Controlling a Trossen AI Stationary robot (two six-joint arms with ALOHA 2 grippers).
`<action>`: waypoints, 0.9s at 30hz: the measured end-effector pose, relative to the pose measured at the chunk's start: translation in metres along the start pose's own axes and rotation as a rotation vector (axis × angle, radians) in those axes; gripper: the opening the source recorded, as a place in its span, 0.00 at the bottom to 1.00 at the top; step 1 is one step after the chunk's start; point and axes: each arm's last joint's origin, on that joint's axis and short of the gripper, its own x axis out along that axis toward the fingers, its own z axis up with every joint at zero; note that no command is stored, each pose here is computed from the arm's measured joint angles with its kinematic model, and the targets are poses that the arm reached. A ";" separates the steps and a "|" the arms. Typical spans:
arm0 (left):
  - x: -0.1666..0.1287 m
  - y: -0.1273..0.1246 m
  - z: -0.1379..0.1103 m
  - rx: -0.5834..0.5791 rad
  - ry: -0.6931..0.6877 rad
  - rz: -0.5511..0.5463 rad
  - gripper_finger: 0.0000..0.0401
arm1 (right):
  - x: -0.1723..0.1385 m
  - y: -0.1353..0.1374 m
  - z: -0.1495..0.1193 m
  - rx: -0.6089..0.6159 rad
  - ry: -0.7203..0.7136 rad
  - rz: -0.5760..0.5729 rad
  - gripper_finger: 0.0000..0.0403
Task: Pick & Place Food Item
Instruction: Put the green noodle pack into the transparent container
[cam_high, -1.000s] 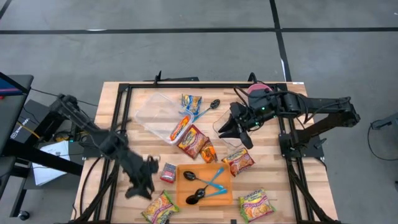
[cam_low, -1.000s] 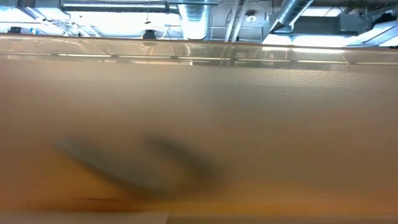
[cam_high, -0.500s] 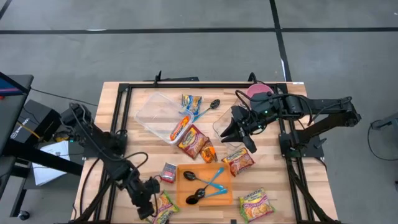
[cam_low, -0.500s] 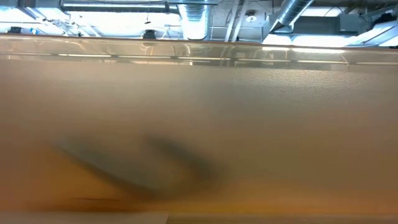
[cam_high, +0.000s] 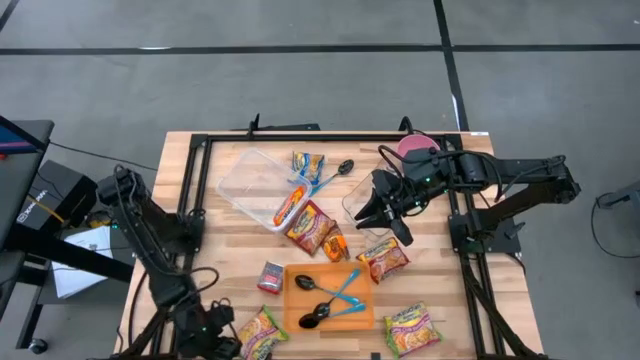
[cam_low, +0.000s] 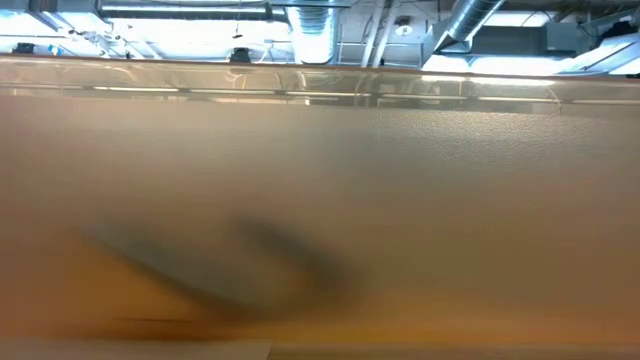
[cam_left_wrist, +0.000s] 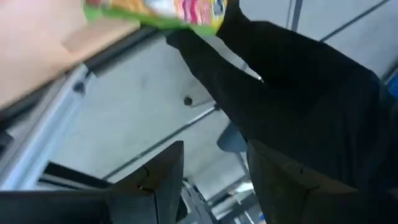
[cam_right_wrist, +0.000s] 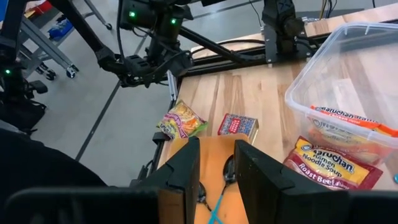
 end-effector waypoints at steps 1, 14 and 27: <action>0.000 0.000 -0.002 -0.002 0.010 -0.011 0.43 | 0.000 0.000 0.000 -0.003 0.000 0.000 0.23; 0.052 0.011 0.018 -0.025 -0.082 0.084 0.40 | 0.000 0.000 0.000 -0.021 -0.001 -0.001 0.23; 0.071 0.015 0.054 -0.091 -0.258 0.164 0.26 | -0.001 -0.002 0.000 -0.004 -0.001 -0.008 0.23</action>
